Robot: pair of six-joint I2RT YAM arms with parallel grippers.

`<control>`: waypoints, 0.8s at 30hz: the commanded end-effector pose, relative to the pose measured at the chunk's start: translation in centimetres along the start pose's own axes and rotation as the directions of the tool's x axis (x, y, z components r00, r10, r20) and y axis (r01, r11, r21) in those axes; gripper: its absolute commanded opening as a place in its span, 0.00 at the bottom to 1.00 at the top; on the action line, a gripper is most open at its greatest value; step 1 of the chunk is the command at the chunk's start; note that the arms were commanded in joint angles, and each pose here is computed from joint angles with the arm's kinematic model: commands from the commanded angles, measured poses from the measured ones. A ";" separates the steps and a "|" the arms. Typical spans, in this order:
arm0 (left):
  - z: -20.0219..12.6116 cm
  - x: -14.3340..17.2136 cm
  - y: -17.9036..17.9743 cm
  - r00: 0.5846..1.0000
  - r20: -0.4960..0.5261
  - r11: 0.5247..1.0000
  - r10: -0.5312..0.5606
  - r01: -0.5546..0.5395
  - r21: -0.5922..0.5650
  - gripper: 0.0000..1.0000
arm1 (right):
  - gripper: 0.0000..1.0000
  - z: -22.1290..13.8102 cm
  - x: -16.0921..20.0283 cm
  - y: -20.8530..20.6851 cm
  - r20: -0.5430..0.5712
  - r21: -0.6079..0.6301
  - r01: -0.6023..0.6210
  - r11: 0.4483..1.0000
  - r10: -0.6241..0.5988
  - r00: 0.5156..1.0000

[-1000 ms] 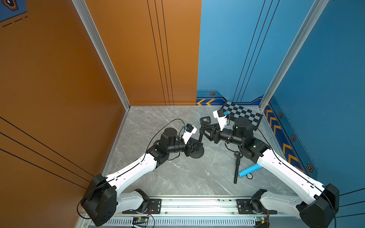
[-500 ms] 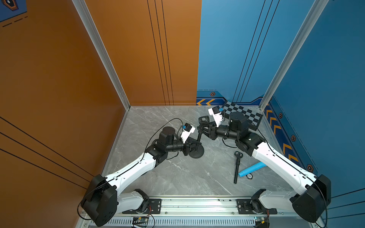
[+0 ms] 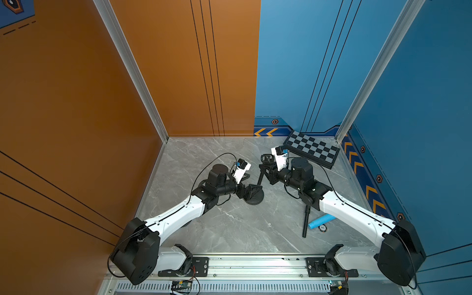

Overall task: Assemble a microphone stand
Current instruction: Pick up the microphone stand pole from the center of the board, then hold the microphone stand pole at the microphone stand base.

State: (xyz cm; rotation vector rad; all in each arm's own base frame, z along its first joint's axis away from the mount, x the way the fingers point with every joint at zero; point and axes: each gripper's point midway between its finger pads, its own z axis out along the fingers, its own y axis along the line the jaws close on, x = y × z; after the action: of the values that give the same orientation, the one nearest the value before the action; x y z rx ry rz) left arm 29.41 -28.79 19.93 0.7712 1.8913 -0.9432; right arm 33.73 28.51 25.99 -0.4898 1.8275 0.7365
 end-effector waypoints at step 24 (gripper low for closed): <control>1.6 7.5 5.2 0.963 0.118 0.964 0.242 -0.224 -0.145 0.98 | 0.04 3.3 5.3 0.6 0.183 0.027 0.126 0.992 -0.129 0.975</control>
State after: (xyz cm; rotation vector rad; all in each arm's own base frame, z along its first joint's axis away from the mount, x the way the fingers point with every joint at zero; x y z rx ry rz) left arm 30.31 -26.62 10.66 0.8264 1.7468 -0.7208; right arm 33.57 31.40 19.69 -0.5547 1.6660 0.6342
